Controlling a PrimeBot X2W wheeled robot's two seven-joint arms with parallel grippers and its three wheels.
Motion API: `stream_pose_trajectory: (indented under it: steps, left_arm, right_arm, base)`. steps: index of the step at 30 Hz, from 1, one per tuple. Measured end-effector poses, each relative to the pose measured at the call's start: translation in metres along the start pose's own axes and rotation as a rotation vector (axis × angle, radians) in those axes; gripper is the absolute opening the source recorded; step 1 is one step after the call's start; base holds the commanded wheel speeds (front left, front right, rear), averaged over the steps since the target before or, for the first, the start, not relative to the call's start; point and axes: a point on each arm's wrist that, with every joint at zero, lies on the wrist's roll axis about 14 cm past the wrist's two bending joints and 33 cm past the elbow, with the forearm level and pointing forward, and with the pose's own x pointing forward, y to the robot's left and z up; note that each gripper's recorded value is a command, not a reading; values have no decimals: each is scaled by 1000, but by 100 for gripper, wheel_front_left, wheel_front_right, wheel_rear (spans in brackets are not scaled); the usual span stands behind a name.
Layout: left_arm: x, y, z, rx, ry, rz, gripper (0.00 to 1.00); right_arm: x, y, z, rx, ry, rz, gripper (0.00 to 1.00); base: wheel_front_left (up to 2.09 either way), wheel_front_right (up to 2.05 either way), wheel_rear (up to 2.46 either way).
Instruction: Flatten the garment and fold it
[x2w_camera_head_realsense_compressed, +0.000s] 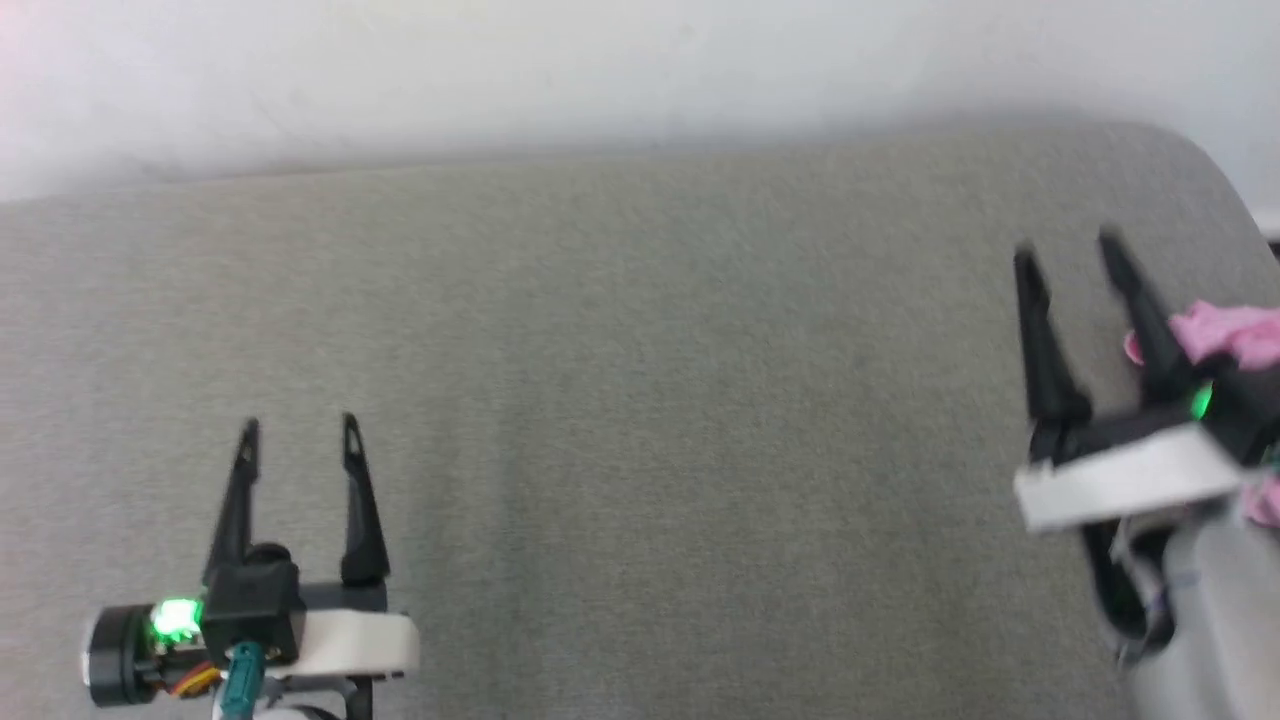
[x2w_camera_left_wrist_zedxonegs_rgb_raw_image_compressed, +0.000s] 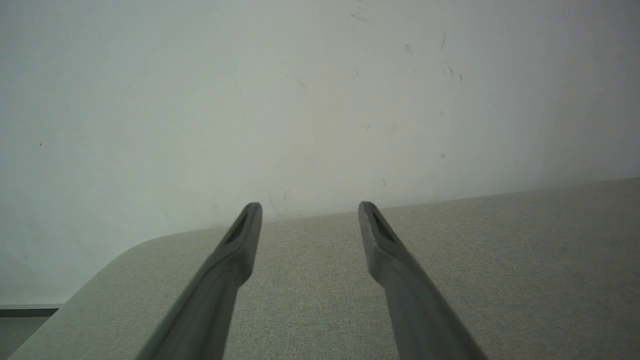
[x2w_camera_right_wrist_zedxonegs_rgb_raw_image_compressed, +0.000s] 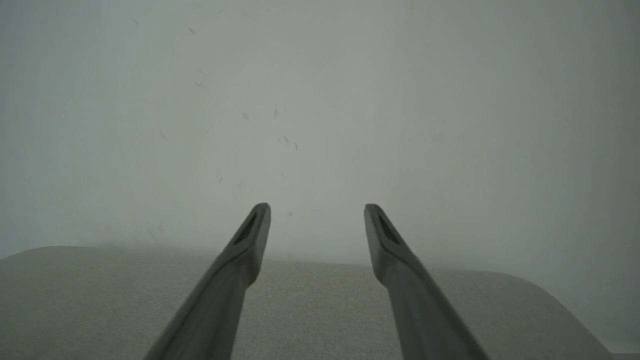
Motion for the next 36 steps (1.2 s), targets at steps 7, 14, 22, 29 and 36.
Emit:
stream_pose_trajectory:
  steps: [7,14,22,29,36]
  left_arm:
    - [-21,13,9,-20,-7,16,100]
    - [-39,25,18,-31,-23,28,100]
    - [-40,26,21,-29,-28,26,0]
    - [-40,24,19,-33,-14,19,0]
    - [-40,22,16,-38,2,12,0]
  right_arm:
    - [-41,13,-22,83,69,-56,100]
    - [-63,23,-23,101,82,-65,100]
    - [-63,26,-21,101,79,-57,0]
    - [-64,26,-23,95,96,-55,0]
    - [-64,26,-24,83,106,-52,0]
  base:
    - [0,0,0]
    - [0,0,0]
    - [0,0,0]
    - [0,0,0]
    - [0,0,0]
